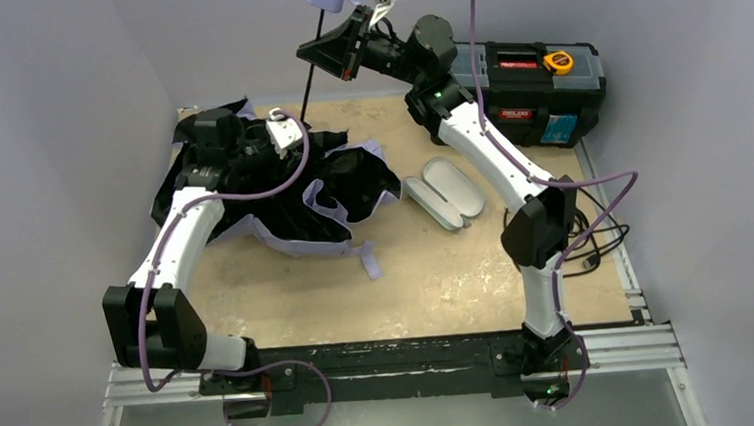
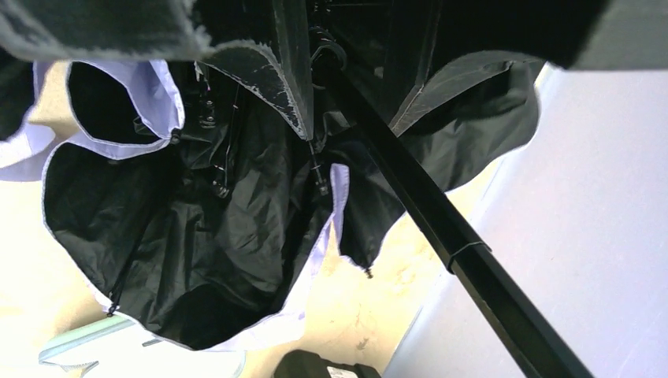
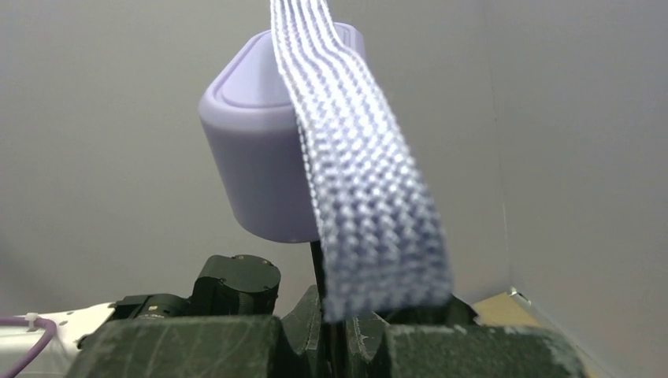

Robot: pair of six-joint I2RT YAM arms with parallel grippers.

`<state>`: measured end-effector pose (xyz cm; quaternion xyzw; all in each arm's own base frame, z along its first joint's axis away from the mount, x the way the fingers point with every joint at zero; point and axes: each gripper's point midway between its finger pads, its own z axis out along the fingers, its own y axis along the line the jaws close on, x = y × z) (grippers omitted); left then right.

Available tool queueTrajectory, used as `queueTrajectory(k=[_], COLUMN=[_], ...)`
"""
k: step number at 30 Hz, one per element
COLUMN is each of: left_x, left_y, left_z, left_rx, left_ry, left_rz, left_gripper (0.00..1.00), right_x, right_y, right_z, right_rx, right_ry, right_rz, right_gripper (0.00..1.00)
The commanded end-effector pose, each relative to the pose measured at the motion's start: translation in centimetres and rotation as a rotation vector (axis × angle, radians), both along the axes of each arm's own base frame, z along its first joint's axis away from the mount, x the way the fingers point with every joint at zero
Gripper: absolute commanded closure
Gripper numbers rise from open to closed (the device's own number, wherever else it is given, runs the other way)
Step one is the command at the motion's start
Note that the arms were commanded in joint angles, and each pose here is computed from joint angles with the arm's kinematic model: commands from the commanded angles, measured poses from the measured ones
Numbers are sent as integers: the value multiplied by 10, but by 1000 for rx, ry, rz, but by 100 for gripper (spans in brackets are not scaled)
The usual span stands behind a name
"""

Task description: Open the umbrella

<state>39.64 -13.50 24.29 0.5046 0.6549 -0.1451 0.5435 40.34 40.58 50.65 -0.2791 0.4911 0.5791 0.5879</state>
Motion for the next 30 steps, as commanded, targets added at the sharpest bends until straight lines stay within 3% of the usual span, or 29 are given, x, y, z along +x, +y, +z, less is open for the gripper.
queueTrajectory(k=[1,15,20,24,26,30], left_x=[-37,-35,-38,-32,-31,-30], left_y=[54,83,91,92,94,117], left_z=[-114,-147,-156,-150,-150,-165], left_rx=[213,324,348,329,334,402], left_ry=[402,492,514,502,500,511], left_rz=[157,231,236,251,256,316], left_gripper=[63,60,49,68,70,38], right_x=[-126,-146,-153,-154,-155,-160], right_y=[-104,-129,-140,-139,-142,-148], right_z=[201,225,233,228,229,236], right_rx=[438,489,503,488,493,505], right_ry=[-417,-498,-524,-518,-520,-536], right_rz=[-14,-23,-39,-30,-44,-54], right_gripper=[100,100,100,100,100,100])
